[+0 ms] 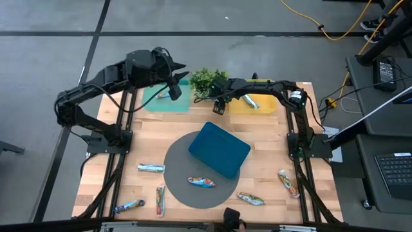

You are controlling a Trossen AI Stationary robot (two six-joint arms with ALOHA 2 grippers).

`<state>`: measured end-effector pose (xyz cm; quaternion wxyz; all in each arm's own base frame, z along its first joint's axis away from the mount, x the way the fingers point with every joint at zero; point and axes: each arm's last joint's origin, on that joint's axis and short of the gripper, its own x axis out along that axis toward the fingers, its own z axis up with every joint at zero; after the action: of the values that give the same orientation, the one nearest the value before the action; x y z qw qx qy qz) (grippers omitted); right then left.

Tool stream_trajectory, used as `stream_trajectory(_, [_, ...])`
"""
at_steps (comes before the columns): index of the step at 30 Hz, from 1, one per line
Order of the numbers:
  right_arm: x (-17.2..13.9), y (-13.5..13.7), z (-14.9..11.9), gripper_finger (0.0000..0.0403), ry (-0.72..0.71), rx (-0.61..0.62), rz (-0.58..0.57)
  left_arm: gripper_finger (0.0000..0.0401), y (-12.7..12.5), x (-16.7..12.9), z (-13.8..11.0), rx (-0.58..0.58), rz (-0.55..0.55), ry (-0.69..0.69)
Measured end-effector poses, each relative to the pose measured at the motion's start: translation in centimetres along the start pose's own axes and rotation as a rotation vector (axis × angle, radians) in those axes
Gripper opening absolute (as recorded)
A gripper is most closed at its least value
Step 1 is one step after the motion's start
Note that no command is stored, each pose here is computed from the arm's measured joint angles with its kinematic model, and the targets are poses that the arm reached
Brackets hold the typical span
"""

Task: Pick and place Granola Bars by type
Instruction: Put the top blue granola bar into the blue bin

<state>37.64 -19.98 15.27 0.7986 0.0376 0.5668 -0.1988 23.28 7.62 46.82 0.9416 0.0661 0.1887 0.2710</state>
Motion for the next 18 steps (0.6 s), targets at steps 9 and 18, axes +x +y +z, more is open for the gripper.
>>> stream_trajectory(9, [0.0, -0.01, 0.05, 0.0162, -0.005, -0.002, 0.0, 0.0116, -0.28, 0.66, -0.09, 0.004, -0.018, 0.01])
stream_trajectory(18, [0.0, 0.15, 0.07, 0.0049, -0.014, -0.004, 0.061, 0.0116, -0.29, 0.69, -0.08, 0.004, -0.018, 0.01])
